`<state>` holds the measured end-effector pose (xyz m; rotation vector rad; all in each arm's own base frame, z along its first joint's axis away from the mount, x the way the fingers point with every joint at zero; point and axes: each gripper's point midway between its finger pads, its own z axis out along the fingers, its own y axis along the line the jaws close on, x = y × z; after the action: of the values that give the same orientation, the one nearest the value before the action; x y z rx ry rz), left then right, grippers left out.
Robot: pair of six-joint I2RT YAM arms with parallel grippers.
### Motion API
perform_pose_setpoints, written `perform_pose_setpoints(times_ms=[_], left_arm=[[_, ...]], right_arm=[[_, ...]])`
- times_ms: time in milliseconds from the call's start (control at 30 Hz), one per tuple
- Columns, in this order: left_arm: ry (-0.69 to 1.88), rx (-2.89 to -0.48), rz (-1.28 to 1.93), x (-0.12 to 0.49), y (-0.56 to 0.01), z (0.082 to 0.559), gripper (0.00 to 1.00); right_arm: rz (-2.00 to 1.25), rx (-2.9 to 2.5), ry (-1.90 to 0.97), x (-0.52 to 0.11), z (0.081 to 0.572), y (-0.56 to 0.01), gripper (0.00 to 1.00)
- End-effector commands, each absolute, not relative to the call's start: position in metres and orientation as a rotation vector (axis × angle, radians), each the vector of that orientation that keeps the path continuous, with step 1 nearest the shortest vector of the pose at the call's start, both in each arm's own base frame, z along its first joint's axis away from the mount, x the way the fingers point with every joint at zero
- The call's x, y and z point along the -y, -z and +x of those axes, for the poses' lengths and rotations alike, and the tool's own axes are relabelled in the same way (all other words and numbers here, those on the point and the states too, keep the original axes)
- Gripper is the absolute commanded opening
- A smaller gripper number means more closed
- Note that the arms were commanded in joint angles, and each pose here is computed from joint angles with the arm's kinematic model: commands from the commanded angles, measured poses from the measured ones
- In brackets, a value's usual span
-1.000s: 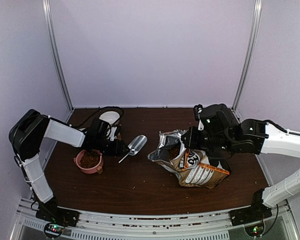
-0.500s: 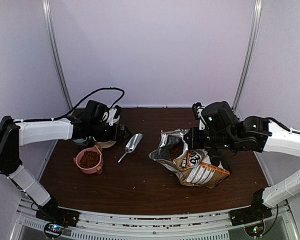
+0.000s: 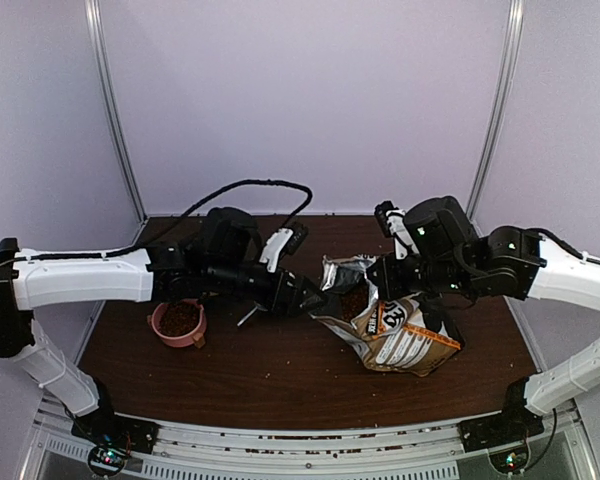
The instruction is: Serve the pet food
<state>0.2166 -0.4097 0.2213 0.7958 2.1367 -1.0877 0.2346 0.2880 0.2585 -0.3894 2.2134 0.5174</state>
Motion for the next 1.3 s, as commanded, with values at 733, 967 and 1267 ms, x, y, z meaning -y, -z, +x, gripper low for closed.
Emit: perform_pose_setpoints(times_ms=[733,967,1267], left_arm=[[1.186,-2.216,0.754,0.437,-0.196,0.222,0.00],[1.396,-1.861,0.819,0.460,-0.310,0.203,0.00],[1.546,-1.426,0.898,0.472,-0.441,0.155,0.00]], right_arm=[[-0.374,-2.089,-0.570,-0.291,0.237,-0.301,0.00],[-0.503,-2.073,-0.583,-0.303,0.230,-0.317,0.00],[-0.688,-1.994,-0.758,-0.334,0.206,-0.345,0.00]])
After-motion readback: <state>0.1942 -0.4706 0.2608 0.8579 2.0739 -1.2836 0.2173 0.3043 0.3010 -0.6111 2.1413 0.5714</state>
